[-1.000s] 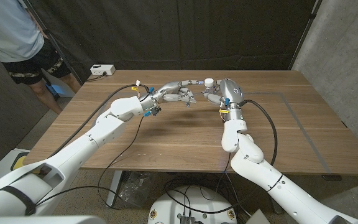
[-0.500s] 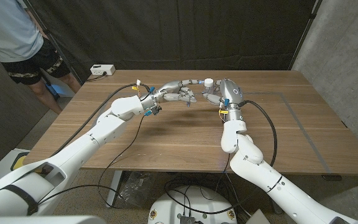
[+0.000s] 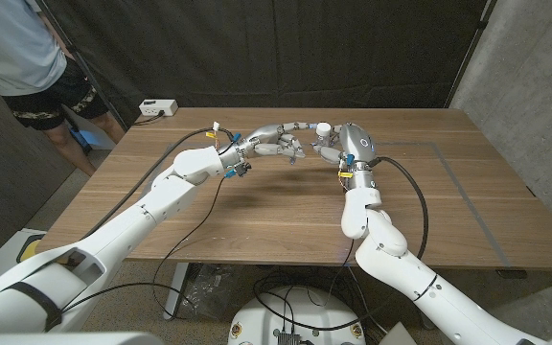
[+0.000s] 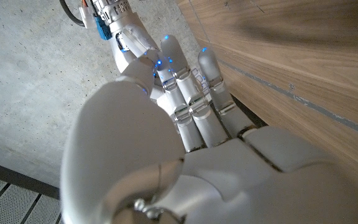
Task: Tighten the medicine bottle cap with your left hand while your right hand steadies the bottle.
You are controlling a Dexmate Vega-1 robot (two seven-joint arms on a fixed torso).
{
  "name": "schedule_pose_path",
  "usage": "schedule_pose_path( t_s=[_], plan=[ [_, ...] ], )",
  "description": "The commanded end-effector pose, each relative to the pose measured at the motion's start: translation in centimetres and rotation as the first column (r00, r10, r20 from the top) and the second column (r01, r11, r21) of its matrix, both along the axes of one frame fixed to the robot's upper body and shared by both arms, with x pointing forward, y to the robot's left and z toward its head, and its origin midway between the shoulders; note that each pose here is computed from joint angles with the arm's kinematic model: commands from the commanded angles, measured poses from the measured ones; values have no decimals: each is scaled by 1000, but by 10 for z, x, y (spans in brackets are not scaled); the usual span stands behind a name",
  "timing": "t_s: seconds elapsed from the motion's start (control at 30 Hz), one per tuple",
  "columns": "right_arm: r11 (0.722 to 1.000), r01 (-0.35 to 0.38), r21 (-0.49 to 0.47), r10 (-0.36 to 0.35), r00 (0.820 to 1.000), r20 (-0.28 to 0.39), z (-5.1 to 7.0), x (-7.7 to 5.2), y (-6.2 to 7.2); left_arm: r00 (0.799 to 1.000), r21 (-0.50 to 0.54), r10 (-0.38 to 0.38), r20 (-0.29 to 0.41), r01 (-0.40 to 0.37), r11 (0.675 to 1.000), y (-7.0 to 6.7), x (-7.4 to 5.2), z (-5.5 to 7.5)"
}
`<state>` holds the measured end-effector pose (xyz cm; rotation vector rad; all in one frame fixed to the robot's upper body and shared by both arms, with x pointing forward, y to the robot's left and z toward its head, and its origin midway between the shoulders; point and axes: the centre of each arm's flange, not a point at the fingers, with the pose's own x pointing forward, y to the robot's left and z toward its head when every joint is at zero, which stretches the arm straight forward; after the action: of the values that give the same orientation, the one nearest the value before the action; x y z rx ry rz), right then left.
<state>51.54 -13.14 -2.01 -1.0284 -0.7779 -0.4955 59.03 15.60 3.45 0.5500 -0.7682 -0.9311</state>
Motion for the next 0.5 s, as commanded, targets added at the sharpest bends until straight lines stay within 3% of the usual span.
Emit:
schedule_pose_path(
  t_s=[0.03,0.5],
  plan=[
    [1000,11,0,-11,1000,19,1,-6,-4,1000,13,-2,-11,2,1000,-5,-1,-2],
    [1000,6,-19,-5,1000,30,2,-14,-3,999,25,-37,3,37,999,-15,0,4]
  ],
)
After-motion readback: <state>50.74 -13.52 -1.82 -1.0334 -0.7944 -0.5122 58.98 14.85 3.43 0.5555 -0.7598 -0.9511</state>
